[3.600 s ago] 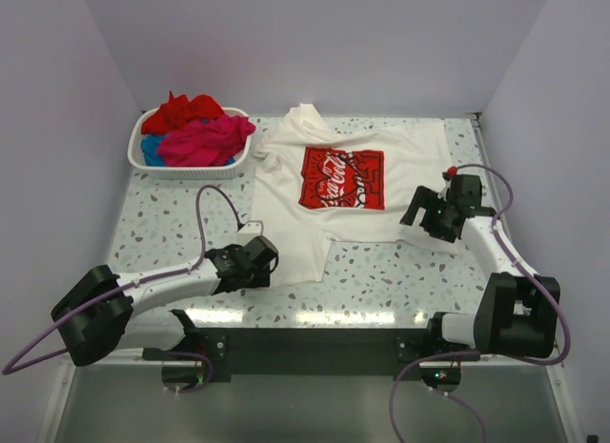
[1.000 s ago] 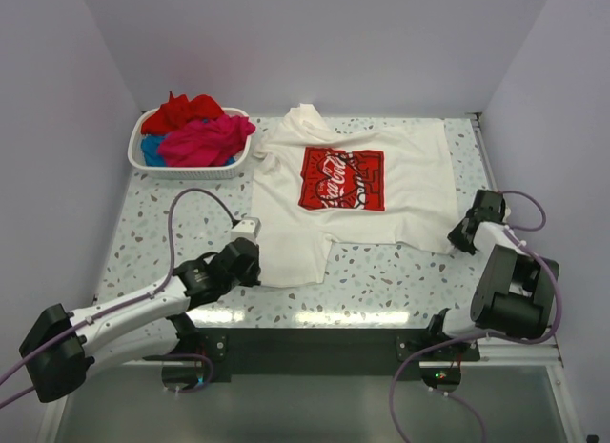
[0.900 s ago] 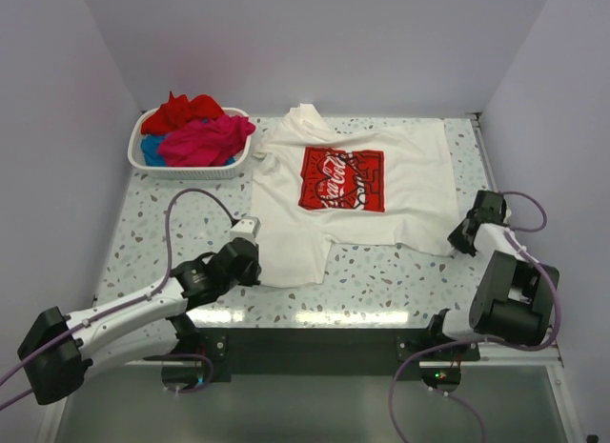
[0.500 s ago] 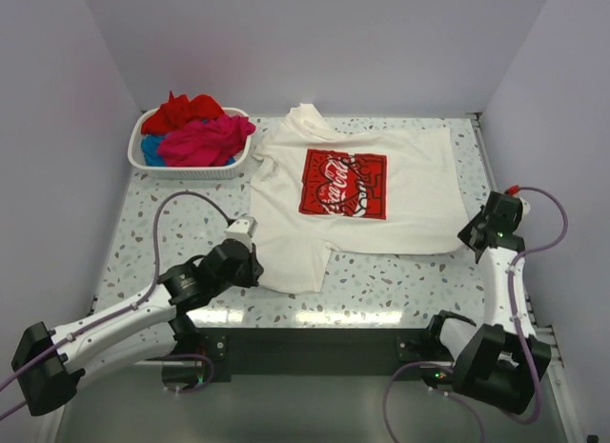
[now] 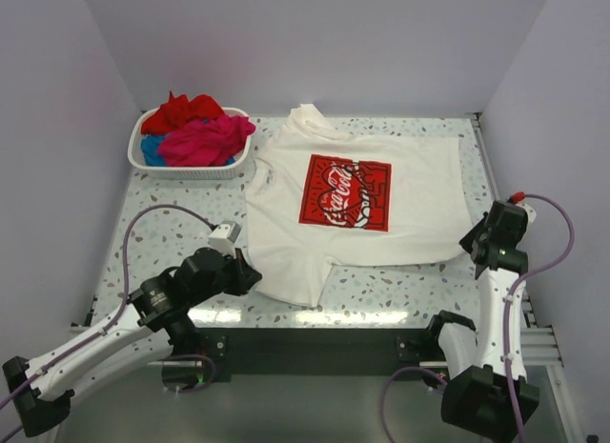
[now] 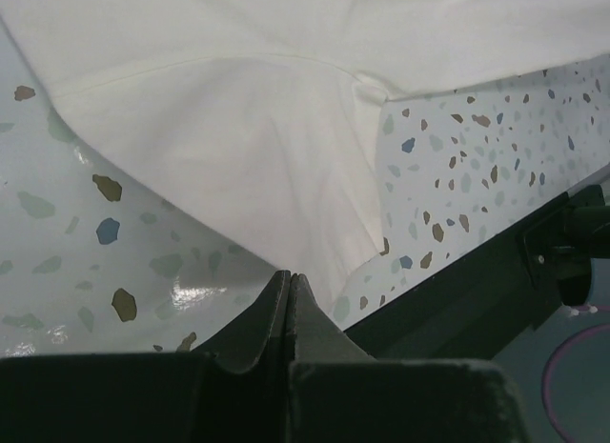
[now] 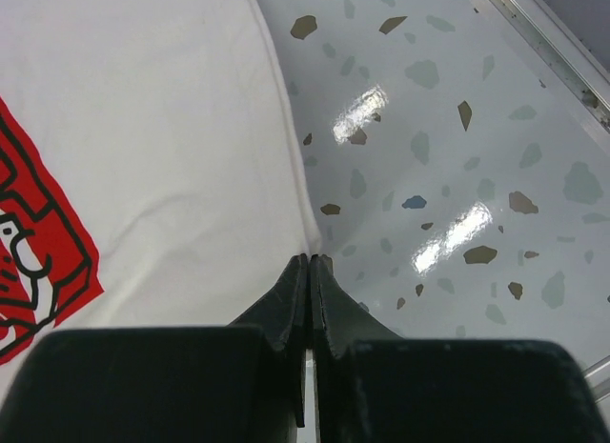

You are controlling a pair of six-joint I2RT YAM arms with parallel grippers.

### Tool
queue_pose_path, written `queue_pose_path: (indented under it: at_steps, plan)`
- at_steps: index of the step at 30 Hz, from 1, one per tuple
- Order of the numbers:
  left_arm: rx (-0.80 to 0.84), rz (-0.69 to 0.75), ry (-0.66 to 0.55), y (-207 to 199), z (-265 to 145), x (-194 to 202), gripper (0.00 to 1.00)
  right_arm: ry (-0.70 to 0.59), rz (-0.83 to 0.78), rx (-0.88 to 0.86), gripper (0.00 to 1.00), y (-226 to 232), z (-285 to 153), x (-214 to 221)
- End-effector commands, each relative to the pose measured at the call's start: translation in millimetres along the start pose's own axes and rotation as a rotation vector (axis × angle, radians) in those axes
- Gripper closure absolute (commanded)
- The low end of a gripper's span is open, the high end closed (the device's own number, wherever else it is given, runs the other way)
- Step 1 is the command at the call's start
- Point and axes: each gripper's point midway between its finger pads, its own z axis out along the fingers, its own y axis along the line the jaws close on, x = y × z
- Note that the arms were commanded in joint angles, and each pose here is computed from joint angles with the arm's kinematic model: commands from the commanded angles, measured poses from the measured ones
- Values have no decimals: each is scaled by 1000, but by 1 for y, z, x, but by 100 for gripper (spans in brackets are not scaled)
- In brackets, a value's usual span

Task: Fold and stack the t-shirts
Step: Fold the tshirt

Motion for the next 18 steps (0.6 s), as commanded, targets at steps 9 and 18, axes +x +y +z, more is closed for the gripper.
queue_pose_path:
  at_steps: [9, 18]
  plan:
    - [70, -24, -38, -31, -7, -28, 100, -26, -34, -26, 100, 7, 0, -15]
    - [-40, 101, -146, -49, 35, -96, 100, 66, -46, -116, 100, 42, 43, -26]
